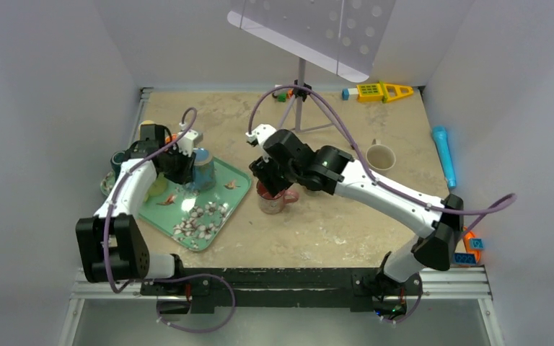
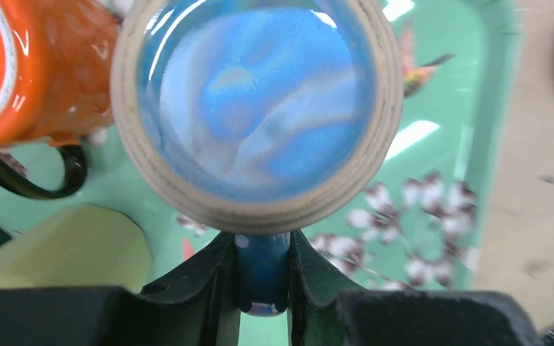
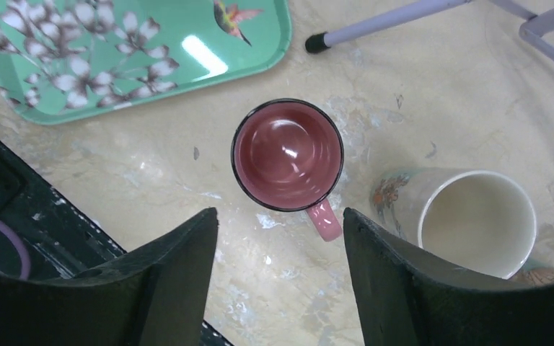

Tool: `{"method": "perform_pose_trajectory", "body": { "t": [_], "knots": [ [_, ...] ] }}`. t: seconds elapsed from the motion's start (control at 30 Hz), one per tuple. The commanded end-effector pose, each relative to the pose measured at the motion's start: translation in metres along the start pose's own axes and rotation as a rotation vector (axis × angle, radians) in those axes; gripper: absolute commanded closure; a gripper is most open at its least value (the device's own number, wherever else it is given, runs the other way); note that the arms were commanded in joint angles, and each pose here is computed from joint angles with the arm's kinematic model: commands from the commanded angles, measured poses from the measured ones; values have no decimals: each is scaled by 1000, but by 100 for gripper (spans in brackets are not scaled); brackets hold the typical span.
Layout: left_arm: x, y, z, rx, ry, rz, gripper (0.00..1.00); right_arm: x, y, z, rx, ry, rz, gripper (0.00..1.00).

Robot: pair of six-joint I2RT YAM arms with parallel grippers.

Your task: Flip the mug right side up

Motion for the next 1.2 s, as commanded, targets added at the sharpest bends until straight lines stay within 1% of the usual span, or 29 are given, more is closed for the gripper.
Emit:
{"method": "perform_pose_trajectory", "body": {
  "t": [0.0, 0.1, 0.17, 0.2, 0.27, 0.33, 0.4, 0.53, 0.6, 0.67, 0.73, 0.87, 0.97, 1.0, 1.07, 1.13, 1.17],
  "knots": [
    [88, -30, -55, 5, -315, 156, 100, 47, 4, -36, -138, -401, -160, 26],
    [139, -57, -70, 33, -461, 247, 100, 75, 14, -41, -216, -632, -399, 16],
    [167, -69, -79, 65, -551, 243, 100, 88, 17, -44, -286, -772, -504, 14],
    [177, -75, -82, 90, -576, 264, 100, 87, 18, -41, -313, -783, -524, 14],
    [192, -85, -88, 128, -616, 343, 100, 91, 23, -43, -356, -856, -614, 14],
    [205, -97, -91, 155, -651, 447, 100, 92, 28, -44, -407, -880, -700, 14],
    [218, -106, -94, 161, -688, 519, 100, 92, 32, -46, -503, -860, -743, 15],
    [241, -119, -97, 142, -777, 554, 100, 96, 35, -41, -641, -912, -877, 16],
    [250, -124, -97, 134, -815, 565, 100, 98, 35, -41, -689, -916, -900, 18],
    [257, -128, -98, 115, -845, 563, 100, 100, 34, -42, -709, -925, -905, 18],
    [259, -128, -99, 107, -852, 561, 100, 102, 37, -42, -709, -924, -951, 19],
    [252, -126, -101, 131, -816, 633, 100, 111, 45, -52, -649, -918, -1054, 22],
    [246, -127, -99, 132, -798, 671, 100, 117, 45, -57, -646, -957, -1079, 25],
    [244, -127, -99, 132, -796, 680, 100, 119, 43, -59, -655, -980, -1070, 28],
    [244, -130, -97, 108, -804, 708, 100, 121, 42, -62, -658, -1027, -1073, 36],
    [244, -133, -95, 87, -807, 728, 100, 125, 41, -66, -656, -1071, -1086, 52],
    [242, -135, -94, 76, -805, 738, 100, 127, 41, -69, -649, -1092, -1087, 64]
  ]
}}
Point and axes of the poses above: each gripper's point midway between its finger pads, its own x axis back along the fingers, its own y axis along the line the jaws close on, z = x × y, the point moved 10 cm from there along x, back along the fingers, and after that the axes turned 8 degrees about -x, right-handed, at the moved point
